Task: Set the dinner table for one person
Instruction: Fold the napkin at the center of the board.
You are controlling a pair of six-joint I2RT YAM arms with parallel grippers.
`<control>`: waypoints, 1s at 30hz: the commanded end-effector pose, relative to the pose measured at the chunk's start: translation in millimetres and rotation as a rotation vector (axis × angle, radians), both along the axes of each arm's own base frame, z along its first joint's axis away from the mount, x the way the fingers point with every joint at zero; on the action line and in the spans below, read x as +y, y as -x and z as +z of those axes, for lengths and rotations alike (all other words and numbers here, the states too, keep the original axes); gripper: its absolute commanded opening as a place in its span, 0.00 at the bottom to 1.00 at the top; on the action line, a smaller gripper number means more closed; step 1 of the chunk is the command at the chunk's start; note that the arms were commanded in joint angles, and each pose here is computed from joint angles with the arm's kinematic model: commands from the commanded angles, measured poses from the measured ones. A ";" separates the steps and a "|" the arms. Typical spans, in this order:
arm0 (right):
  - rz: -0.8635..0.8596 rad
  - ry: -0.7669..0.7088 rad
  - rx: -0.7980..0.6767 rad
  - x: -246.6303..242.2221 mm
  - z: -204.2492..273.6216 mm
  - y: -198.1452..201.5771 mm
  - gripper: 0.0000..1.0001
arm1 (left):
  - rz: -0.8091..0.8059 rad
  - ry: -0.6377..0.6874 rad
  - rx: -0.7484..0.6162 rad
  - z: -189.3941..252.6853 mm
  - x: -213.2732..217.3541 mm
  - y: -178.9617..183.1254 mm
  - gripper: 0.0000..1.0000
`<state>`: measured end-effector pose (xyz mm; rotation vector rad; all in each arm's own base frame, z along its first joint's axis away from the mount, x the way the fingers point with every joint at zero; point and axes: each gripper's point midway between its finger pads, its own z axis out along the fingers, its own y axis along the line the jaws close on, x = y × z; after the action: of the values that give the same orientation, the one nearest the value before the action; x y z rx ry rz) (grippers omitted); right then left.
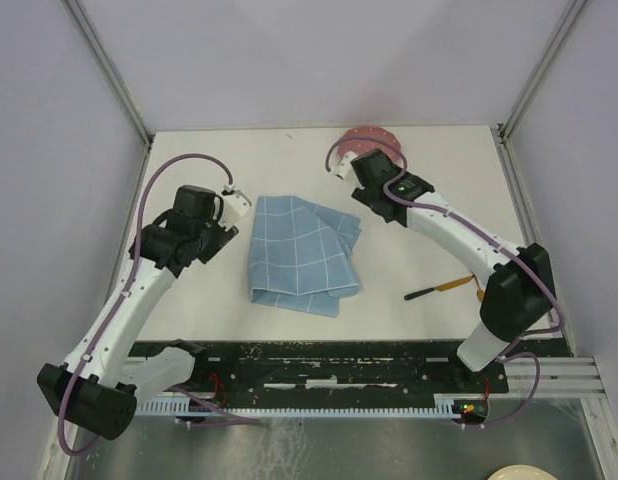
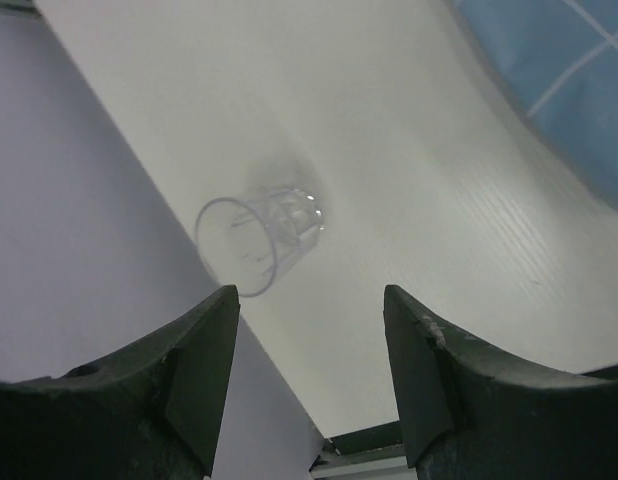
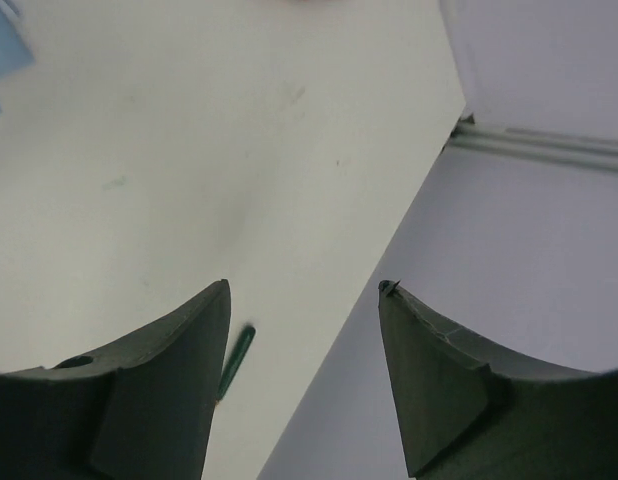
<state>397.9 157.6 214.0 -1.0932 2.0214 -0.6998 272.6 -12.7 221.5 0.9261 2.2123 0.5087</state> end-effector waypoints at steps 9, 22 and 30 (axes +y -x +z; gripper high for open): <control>-0.081 -0.230 0.080 -59.7 0.3 -5.3 0.71 | -0.426 0.056 0.284 -60.2 -72.3 49.4 0.62; -0.164 -0.175 0.090 -67.7 -18.3 -19.3 0.71 | -0.645 0.037 0.342 -86.5 -128.4 58.9 0.85; -0.180 -0.154 0.093 -74.9 -21.6 -20.1 0.71 | -0.721 0.022 0.380 -101.4 -148.9 73.3 0.84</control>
<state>407.7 85.5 173.4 -0.9431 2.2709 -0.5609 201.0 -145.5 121.3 1.7681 2.0601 0.0013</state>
